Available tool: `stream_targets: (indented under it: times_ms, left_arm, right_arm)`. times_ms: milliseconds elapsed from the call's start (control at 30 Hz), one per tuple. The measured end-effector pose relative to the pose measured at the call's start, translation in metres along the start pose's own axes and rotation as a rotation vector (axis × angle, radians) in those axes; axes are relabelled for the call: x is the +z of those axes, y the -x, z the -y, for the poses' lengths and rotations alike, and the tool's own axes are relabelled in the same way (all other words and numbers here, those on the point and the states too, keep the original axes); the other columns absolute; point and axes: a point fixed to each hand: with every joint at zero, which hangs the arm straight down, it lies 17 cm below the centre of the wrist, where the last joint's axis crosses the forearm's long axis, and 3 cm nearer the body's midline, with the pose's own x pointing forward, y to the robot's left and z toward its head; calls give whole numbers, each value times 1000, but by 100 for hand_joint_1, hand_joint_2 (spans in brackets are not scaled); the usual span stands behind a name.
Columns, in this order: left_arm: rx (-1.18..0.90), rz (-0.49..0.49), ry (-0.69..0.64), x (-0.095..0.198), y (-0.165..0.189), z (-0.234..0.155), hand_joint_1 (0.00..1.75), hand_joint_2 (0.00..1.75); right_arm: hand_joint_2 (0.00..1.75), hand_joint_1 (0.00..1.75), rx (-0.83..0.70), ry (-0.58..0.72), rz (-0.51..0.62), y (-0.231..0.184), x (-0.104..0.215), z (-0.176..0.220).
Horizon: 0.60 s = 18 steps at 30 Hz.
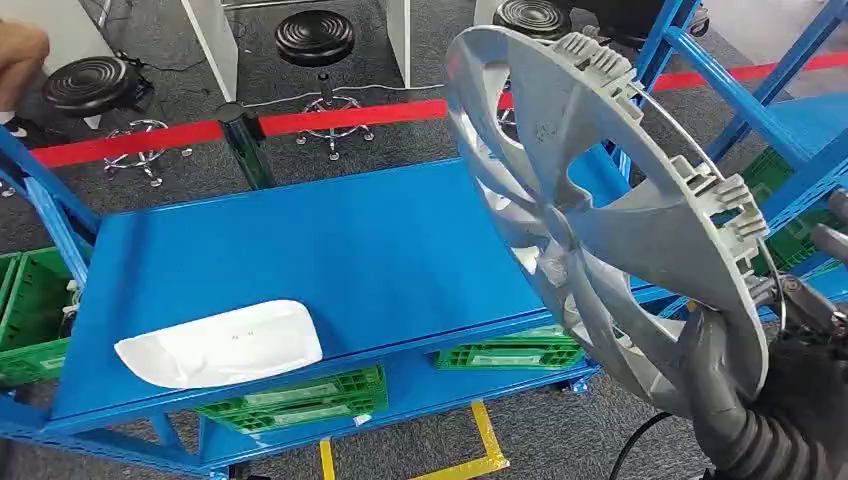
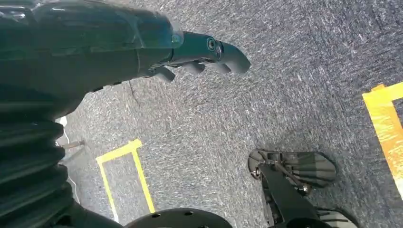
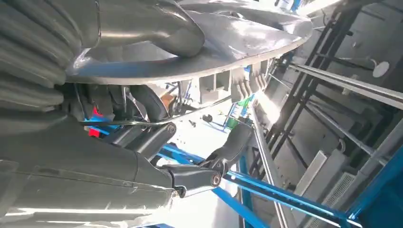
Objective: Take the parts from the cabinet and place them on the table.
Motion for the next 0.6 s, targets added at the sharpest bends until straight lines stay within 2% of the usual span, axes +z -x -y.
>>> stream_targets:
  times_ms: [167, 300, 400, 600]
  left_arm:
    - [-1, 1, 1, 0, 0, 1, 0, 175]
    - [-2, 6, 2, 0, -1, 1, 0, 175]
    - [-2, 9, 2, 0, -2, 1, 0, 175]
    - [-3, 18, 4, 0, -3, 3, 0, 175]
  right_arm:
    - [175, 175, -22, -3, -2, -1, -1, 0]
    - [175, 175, -172, -47, -43, 3, -1, -8]
    - [175, 175, -225, -62, -44, 2, -3, -10]
    - [175, 175, -254, -68, -38, 3, -5, -9]
